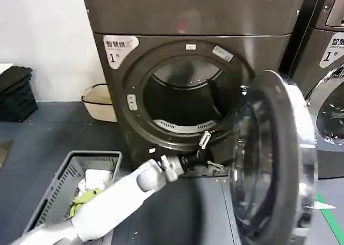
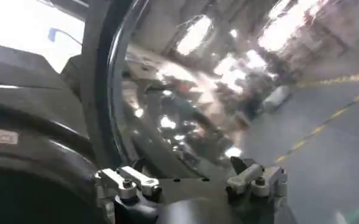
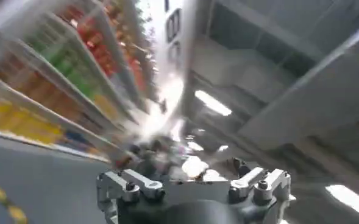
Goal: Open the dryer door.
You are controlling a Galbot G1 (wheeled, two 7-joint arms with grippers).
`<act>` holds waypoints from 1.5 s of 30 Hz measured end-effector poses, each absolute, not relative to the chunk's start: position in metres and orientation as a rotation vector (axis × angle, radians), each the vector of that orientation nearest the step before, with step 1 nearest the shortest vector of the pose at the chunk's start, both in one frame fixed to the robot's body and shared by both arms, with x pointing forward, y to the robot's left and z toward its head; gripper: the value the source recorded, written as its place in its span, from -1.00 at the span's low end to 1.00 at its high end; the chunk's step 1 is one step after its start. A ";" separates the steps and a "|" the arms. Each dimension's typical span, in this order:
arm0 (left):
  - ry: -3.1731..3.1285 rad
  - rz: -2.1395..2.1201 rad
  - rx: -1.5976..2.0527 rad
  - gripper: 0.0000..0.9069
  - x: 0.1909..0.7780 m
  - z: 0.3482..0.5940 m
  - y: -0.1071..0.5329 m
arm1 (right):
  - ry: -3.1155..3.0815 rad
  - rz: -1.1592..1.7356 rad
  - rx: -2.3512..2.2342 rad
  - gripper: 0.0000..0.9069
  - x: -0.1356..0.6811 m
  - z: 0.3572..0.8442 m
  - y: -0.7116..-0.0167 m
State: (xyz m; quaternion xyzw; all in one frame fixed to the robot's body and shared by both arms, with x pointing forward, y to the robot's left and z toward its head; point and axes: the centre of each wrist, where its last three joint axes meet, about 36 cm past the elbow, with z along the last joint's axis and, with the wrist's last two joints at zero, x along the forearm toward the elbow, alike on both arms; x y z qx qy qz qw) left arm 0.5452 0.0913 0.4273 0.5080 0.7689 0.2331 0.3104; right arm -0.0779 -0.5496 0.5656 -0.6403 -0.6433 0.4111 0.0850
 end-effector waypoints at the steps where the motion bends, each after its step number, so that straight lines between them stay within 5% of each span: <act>1: 2.025 0.623 1.343 1.00 0.547 0.426 0.087 | -1.899 1.230 -1.916 1.00 -0.081 0.566 -0.548; 26: 1.983 0.553 1.408 1.00 0.550 0.443 -0.034 | -1.868 1.353 -1.815 1.00 -0.098 0.600 -0.588; 45: 1.981 0.533 1.428 1.00 0.547 0.444 -0.066 | -1.811 1.319 -1.827 1.00 -0.107 0.621 -0.638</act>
